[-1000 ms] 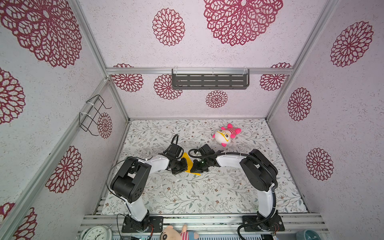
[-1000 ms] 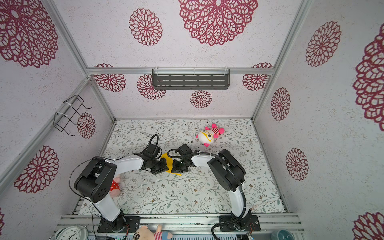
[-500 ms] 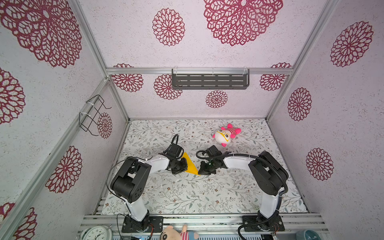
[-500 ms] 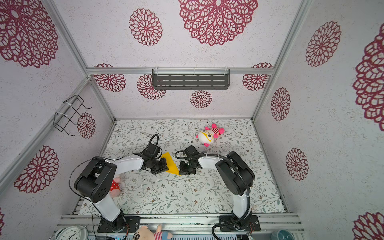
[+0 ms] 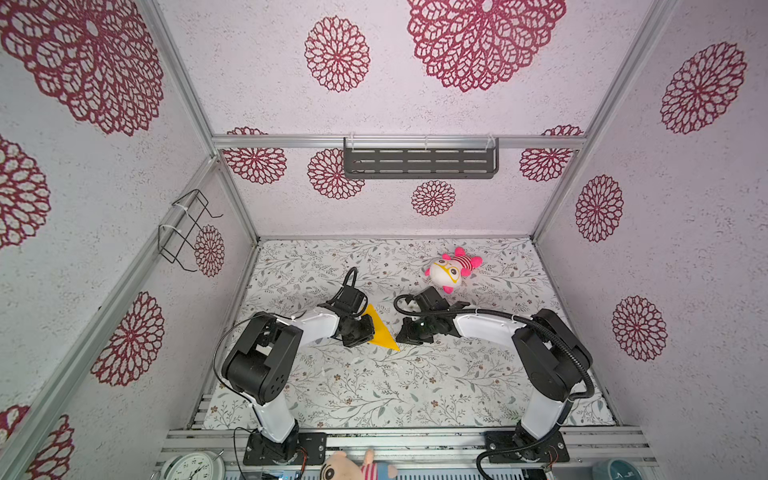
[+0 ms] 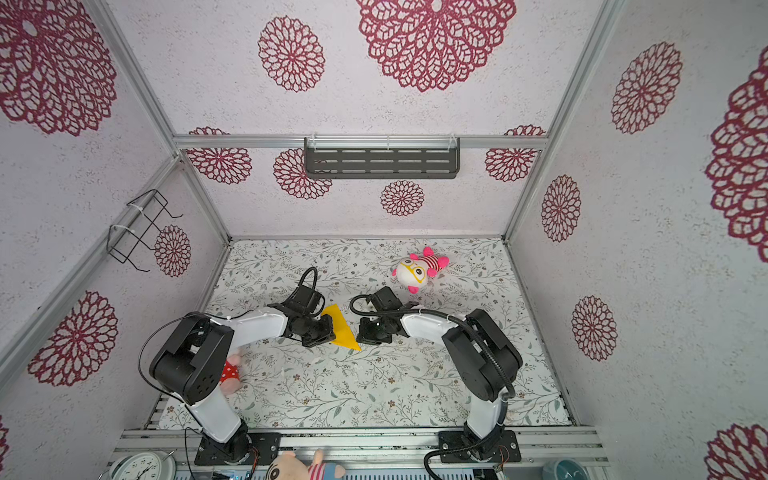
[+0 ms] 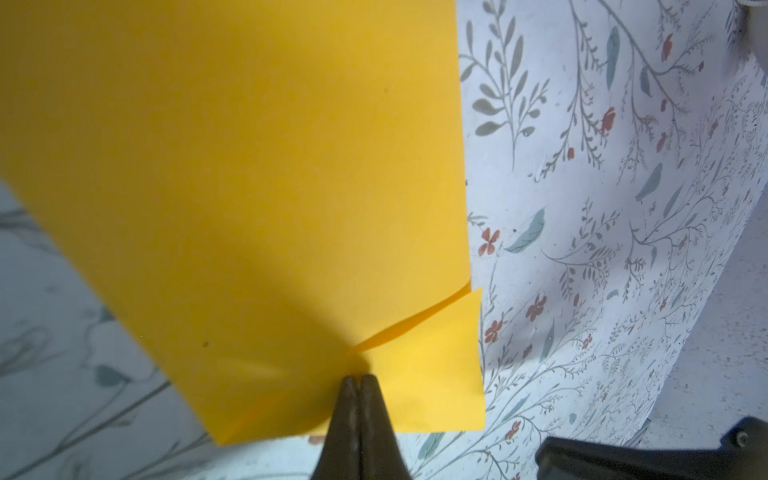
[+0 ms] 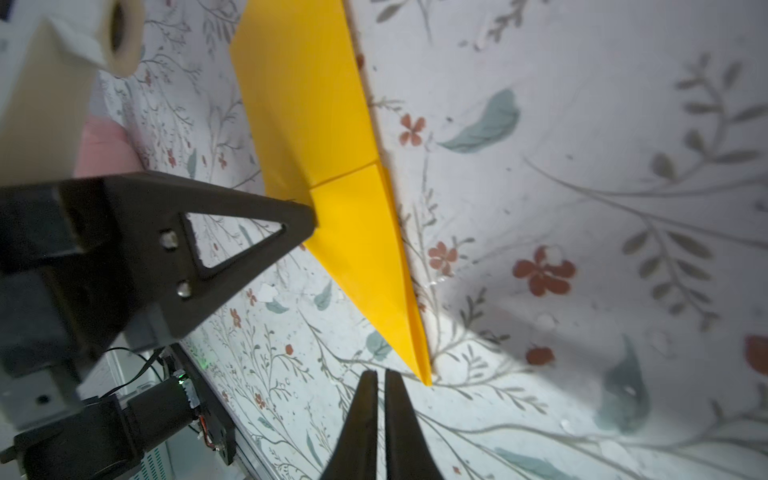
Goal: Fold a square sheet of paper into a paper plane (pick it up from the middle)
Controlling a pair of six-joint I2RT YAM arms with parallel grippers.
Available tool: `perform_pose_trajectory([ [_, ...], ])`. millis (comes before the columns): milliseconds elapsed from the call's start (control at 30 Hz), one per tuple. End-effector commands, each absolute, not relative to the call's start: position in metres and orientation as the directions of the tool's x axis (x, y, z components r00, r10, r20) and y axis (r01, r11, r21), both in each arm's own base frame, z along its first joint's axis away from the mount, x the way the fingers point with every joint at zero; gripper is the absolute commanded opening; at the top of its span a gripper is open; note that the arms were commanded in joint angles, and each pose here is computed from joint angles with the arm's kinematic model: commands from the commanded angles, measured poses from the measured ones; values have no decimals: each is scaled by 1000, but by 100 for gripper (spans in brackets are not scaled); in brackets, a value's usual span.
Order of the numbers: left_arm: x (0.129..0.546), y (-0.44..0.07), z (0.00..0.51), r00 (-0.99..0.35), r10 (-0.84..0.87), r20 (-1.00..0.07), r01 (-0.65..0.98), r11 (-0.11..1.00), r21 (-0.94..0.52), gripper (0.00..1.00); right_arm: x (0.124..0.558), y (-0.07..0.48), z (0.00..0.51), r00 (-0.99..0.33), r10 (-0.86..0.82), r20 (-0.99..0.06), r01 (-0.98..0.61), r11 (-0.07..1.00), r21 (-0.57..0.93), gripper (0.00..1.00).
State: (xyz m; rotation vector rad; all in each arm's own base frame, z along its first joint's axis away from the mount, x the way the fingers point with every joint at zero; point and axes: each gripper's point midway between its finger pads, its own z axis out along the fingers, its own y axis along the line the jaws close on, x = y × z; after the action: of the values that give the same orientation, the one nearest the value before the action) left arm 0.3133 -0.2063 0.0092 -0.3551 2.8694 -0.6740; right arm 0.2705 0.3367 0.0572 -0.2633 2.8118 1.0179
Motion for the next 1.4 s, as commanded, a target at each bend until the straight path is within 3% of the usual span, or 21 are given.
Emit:
perform_pose_trajectory([
  [0, 301, -187, -14, -960, -271, -72, -229, 905, -359, 0, 270, 347, 52, -974, -137, -178, -220, 745, 630, 10],
  [233, 307, -195, -5, -964, -251, -86, -199, 898, -394, 0, 266, 333, 24, -984, -130, -118, -174, 810, 560, 10],
  [467, 318, -217, 30, -970, -174, -172, -83, 896, -436, 5, 262, 323, 7, -990, -122, -76, -144, 844, 517, 9],
  [1367, 297, -188, -3, -993, -67, -95, -55, 991, -121, 6, 259, 316, -4, -992, -117, -50, -127, 864, 487, 10],
])
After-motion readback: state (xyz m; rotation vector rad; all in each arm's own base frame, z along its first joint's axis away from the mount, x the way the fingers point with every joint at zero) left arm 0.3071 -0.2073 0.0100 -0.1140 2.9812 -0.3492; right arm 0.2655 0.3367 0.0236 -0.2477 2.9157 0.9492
